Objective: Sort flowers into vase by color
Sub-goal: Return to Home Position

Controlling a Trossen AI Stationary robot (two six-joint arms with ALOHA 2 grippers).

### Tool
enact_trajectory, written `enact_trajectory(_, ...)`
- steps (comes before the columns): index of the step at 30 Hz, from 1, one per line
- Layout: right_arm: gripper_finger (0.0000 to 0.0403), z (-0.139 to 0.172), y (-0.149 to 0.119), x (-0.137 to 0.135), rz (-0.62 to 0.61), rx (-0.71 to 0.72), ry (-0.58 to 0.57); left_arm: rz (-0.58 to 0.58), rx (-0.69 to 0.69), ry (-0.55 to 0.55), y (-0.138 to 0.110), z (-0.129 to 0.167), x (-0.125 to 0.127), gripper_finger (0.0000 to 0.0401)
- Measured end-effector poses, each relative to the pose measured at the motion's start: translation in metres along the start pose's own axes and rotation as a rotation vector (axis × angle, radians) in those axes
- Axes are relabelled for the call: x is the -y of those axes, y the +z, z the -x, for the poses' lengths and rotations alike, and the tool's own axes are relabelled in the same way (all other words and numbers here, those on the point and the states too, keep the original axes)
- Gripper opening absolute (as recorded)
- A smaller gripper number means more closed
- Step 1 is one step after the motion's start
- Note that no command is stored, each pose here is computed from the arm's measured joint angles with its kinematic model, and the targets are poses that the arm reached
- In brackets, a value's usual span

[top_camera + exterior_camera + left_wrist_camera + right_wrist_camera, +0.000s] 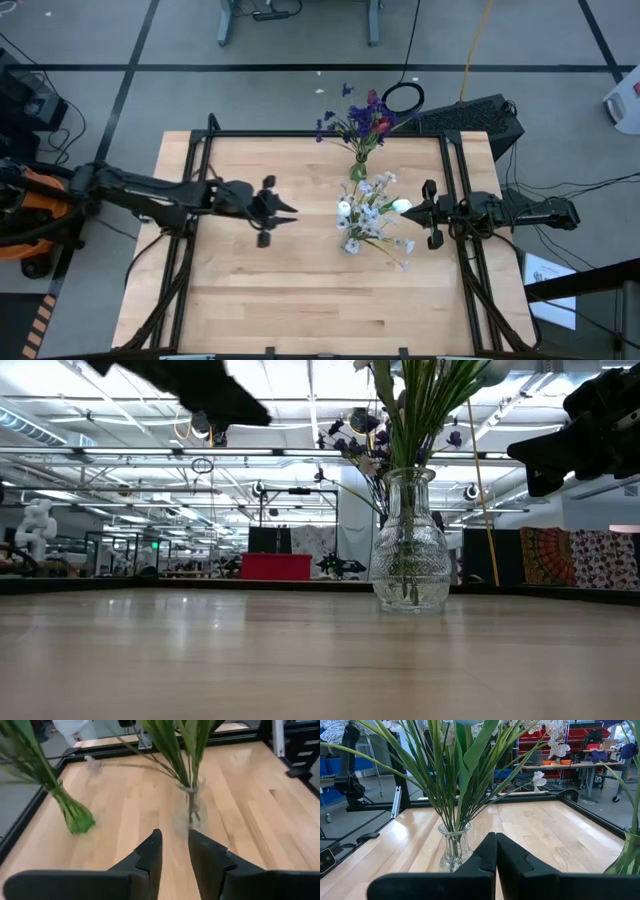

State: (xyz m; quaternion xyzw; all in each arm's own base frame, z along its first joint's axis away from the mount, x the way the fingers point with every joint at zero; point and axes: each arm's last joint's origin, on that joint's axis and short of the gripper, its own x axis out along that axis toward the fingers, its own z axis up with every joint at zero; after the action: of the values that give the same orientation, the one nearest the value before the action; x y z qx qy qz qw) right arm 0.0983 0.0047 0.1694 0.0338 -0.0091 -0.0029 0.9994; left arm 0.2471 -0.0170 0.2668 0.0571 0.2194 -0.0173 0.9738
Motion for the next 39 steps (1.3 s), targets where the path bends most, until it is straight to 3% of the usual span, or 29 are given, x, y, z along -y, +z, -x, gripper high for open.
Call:
enact_trajectory(6, 0.0000, 0.000, 0.000, 0.000, 0.000, 0.000, 0.000, 0.064, 0.038, -0.016, -0.041, 0.034, -0.001, 0.0058)
enact_trajectory(11, 0.0000, 0.000, 0.000, 0.000, 0.000, 0.000, 0.000, 0.066, 0.156, -0.034, -0.065, 0.060, 0.001, 0.0007)
enact_trajectory(29, 0.0000, 0.000, 0.000, 0.000, 0.000, 0.000, 0.000, 0.149, 0.448, -0.029, -0.116, 0.120, 0.003, 0.0003)
enact_trajectory(39, 0.0000, 0.000, 0.000, 0.000, 0.000, 0.001, 0.000, 0.132, 0.587, -0.081, -0.139, 0.103, 0.008, 0.0002)
